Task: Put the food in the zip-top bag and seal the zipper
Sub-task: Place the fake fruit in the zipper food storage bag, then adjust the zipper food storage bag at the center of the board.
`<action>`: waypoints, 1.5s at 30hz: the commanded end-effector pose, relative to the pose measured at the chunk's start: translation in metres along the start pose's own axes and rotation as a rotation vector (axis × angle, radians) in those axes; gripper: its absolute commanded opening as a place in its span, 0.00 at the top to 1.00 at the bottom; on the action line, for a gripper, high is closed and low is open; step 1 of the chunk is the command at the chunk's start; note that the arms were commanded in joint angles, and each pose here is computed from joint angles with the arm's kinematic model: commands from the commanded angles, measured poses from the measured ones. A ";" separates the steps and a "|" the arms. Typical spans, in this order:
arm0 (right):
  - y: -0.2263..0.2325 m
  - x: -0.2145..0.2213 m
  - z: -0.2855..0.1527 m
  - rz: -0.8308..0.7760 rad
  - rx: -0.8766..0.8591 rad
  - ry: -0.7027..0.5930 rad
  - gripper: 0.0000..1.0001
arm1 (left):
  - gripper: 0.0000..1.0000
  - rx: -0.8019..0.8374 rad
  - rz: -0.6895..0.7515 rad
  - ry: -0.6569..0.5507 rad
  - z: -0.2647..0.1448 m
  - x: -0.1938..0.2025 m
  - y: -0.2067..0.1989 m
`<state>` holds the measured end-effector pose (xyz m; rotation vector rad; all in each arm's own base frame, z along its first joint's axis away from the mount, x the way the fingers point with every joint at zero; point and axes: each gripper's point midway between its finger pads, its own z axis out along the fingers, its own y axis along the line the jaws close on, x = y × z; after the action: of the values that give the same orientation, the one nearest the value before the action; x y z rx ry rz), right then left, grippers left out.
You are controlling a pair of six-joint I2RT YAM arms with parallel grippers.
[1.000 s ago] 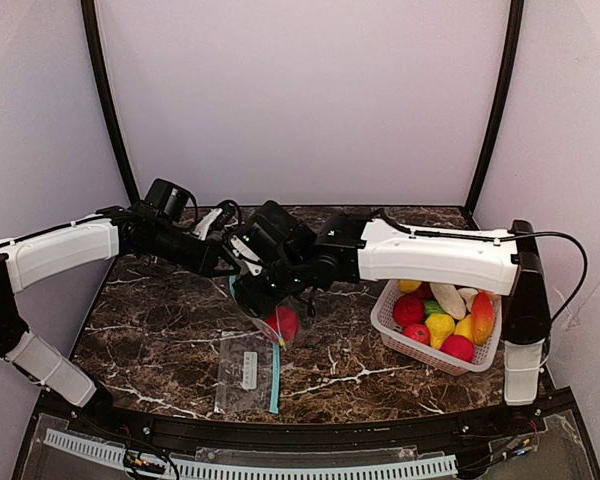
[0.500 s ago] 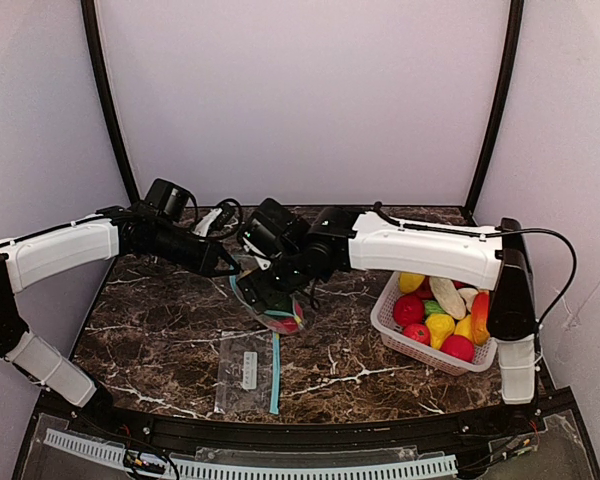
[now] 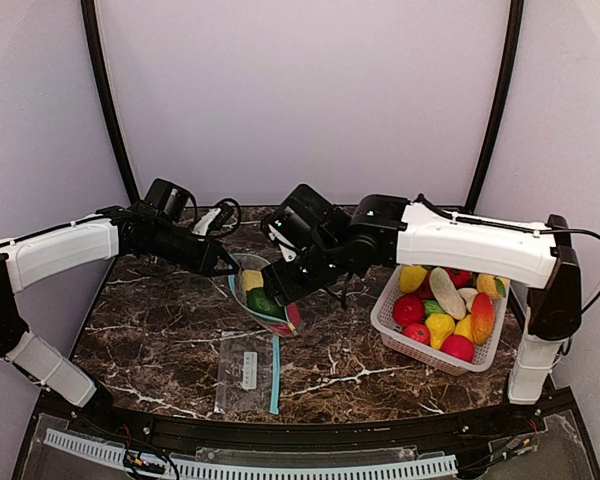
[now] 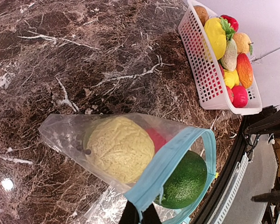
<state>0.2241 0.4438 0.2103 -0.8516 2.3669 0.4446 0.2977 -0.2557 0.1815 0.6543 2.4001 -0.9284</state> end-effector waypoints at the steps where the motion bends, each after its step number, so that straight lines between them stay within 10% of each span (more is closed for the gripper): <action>1: -0.019 0.016 0.013 0.085 0.045 0.041 0.36 | 0.99 -0.006 -0.023 0.025 0.001 0.008 0.002; 15: -0.021 0.017 0.051 0.089 0.029 0.090 0.60 | 0.99 -0.008 -0.022 0.027 0.002 0.009 0.003; 22: -0.012 0.001 0.048 0.105 -0.024 0.065 1.00 | 0.98 0.003 -0.018 0.019 0.001 0.008 0.001; 26: 0.001 -0.025 0.017 0.129 -0.113 -0.028 1.00 | 0.81 -0.025 -0.011 0.005 -0.003 0.005 0.004; 34: -0.009 -0.022 0.007 0.183 -0.167 -0.050 1.00 | 0.15 -0.090 -0.123 -0.071 -0.019 0.018 0.010; 45: 0.001 -0.043 -0.003 0.227 -0.269 -0.159 1.00 | 0.14 0.061 -0.424 -0.344 -0.054 0.034 -0.022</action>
<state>0.2467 0.4467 0.2002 -0.6841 2.4197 0.7376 0.2486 -0.2186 0.1857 0.1900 2.3439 -1.0416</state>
